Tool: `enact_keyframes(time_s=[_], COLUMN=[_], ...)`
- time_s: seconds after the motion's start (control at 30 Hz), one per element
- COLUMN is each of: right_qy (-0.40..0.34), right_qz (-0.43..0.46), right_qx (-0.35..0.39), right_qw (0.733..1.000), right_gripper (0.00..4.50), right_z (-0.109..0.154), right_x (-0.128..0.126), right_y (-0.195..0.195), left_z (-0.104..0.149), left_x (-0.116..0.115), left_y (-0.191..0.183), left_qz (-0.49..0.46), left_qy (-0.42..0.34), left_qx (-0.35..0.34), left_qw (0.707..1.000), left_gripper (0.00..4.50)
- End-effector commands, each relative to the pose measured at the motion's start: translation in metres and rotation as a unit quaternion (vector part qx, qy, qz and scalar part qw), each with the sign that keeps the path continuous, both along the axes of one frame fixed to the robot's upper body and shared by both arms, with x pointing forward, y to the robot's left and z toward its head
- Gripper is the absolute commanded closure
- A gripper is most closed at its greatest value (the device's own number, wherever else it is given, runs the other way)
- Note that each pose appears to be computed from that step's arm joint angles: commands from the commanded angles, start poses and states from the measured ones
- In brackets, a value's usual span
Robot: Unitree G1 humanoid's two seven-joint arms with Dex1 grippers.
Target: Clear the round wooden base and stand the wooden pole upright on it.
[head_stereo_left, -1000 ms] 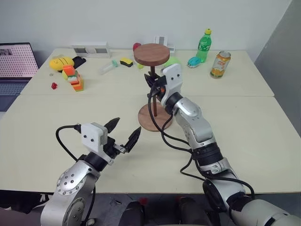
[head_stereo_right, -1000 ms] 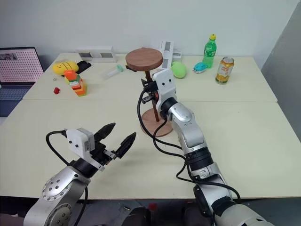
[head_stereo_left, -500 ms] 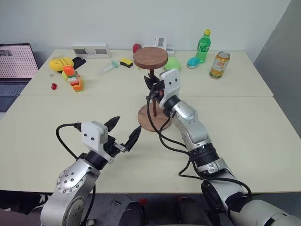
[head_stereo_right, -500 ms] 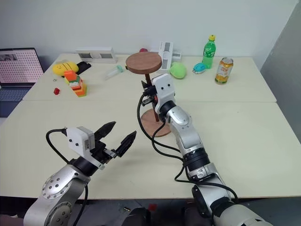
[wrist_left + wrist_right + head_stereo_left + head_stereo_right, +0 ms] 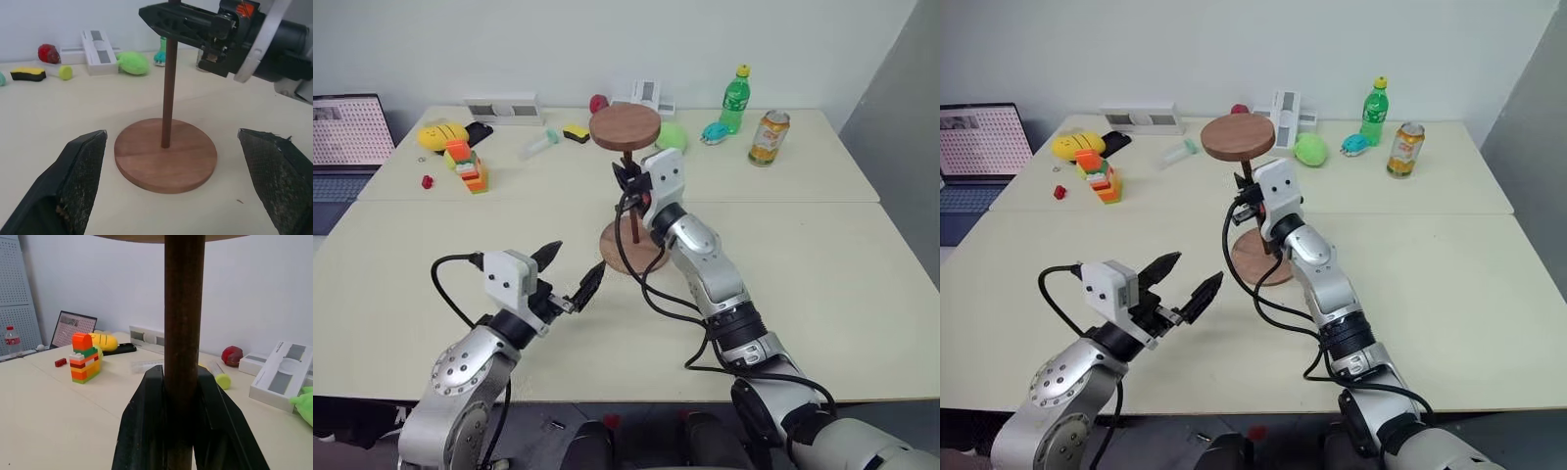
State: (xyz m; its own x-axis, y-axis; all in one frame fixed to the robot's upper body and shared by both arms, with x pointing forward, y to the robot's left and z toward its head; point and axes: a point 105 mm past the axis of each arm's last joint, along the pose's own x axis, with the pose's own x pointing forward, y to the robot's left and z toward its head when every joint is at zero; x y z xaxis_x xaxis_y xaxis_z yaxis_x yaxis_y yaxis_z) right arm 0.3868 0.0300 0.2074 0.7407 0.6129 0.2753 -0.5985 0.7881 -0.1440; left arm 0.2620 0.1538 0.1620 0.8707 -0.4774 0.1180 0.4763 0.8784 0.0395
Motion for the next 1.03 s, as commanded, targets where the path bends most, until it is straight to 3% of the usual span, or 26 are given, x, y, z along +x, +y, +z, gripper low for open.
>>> enact_keyframes(time_s=[0.03, 0.5, 0.63, 0.77, 0.9, 1.03], right_qy=[0.092, 0.131, 0.184, 0.197, 0.183, 0.199], right_qz=[-0.007, 0.016, 0.069, 0.059, 0.072, 0.133], right_qx=[-0.063, -0.078, -0.124, -0.174, -0.193, -0.155], right_qw=[0.994, 0.988, 0.973, 0.963, 0.961, 0.958], right_gripper=[3.54, 0.07, 0.07, 0.07, 0.07, 0.07], right_z=[-0.058, -0.065, -0.065, -0.052, -0.027, -0.008], right_x=[0.002, -0.006, -0.022, -0.026, -0.032, -0.052], right_y=[-0.003, -0.019, -0.061, -0.107, -0.135, -0.154], left_z=[0.007, 0.005, 0.020, 0.032, 0.044, 0.038], left_x=[-0.002, 0.002, 0.024, 0.050, 0.057, 0.053], left_y=[0.002, 0.002, 0.038, 0.084, 0.101, 0.109], left_qz=[0.006, 0.006, -0.004, -0.010, -0.040, -0.094], left_qy=[-0.021, -0.025, -0.008, 0.042, 0.058, 0.106], left_qx=[0.003, 0.000, 0.047, 0.107, 0.163, 0.187], left_qw=[1.000, 1.000, 0.999, 0.993, 0.984, 0.972], left_gripper=[0.00, 0.00, 0.00, 0.00, 0.00, 0.00])
